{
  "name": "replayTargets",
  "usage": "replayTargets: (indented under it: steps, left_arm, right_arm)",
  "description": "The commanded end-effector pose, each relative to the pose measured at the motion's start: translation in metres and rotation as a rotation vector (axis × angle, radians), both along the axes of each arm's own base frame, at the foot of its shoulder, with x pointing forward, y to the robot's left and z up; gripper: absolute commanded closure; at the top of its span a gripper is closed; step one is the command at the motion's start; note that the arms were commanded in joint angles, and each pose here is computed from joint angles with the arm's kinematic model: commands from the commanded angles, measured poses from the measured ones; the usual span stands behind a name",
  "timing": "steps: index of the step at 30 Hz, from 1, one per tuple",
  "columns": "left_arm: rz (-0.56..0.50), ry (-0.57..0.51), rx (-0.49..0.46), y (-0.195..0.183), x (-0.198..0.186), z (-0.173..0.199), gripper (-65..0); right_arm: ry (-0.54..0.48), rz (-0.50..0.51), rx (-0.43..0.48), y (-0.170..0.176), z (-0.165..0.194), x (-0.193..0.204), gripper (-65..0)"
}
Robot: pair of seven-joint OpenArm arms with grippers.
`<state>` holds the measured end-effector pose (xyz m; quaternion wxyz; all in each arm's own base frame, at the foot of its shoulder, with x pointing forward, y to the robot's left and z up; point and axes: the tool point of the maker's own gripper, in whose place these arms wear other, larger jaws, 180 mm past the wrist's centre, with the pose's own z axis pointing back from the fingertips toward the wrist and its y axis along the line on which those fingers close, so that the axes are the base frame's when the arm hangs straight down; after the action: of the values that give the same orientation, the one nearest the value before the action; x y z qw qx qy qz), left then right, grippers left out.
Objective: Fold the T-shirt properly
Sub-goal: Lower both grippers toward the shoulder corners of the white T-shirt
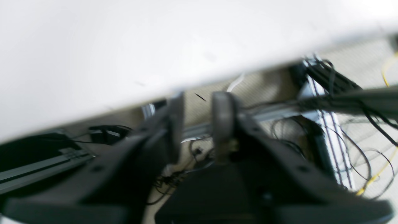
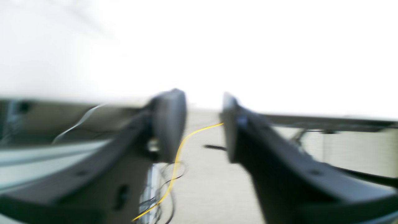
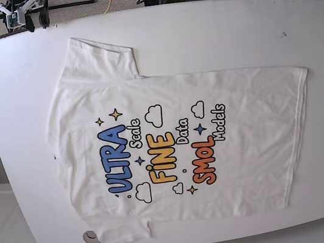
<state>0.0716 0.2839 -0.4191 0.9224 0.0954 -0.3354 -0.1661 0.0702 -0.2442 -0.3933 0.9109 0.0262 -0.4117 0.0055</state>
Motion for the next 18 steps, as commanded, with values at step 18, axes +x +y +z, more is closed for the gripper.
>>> replayTargets:
  steps: [18]
  left_arm:
    - [0.013,-0.215,-0.154,-0.01,0.048,0.053,-26.2]
  right_arm:
    - [-0.134,-0.005,0.145,0.006,0.05,0.058,-41.2]
